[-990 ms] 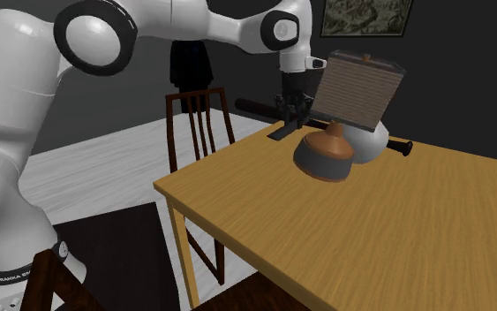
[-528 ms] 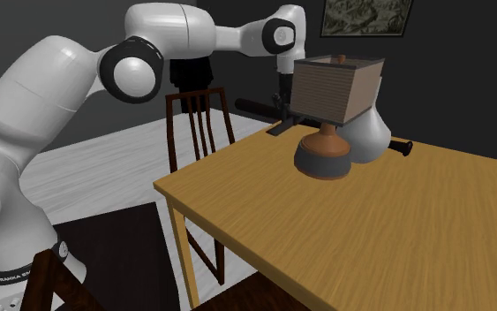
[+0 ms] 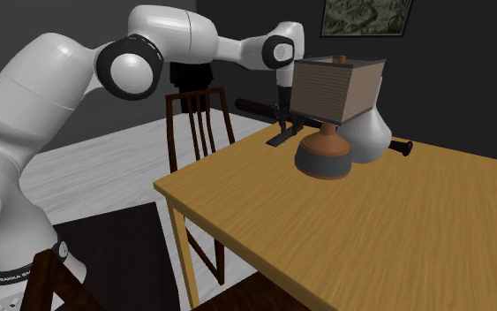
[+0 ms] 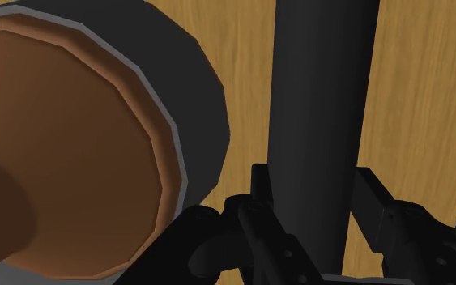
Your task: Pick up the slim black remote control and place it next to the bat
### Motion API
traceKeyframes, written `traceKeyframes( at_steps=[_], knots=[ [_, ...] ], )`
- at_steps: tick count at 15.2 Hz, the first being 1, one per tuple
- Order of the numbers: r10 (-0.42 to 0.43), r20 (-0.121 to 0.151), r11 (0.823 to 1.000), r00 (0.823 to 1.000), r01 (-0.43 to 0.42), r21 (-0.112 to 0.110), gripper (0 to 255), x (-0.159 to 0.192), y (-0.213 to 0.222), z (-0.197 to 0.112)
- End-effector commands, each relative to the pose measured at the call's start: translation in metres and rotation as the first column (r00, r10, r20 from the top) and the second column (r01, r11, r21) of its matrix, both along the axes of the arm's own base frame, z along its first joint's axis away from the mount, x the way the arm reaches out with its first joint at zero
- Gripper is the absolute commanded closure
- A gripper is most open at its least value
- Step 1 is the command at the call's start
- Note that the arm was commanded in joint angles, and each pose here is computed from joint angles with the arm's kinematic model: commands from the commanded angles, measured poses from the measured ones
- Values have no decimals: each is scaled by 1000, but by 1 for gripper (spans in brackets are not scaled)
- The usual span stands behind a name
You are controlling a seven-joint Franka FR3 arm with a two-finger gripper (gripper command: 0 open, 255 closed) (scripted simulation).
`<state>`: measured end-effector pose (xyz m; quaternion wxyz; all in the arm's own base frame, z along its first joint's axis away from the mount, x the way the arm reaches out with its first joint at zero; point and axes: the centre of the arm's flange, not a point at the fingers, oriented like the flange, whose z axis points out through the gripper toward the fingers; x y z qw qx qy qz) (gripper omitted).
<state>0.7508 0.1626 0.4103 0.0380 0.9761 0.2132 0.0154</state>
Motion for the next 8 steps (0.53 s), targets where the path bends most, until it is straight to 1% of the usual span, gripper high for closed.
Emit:
traceKeyframes(
  at_steps=[1,8],
  knots=[
    [-4,-4,1000,1000,4,-2,255,0,-3,-13],
    [-4,-4,1000,1000,4,-2,255,0,-3,-50]
  ],
)
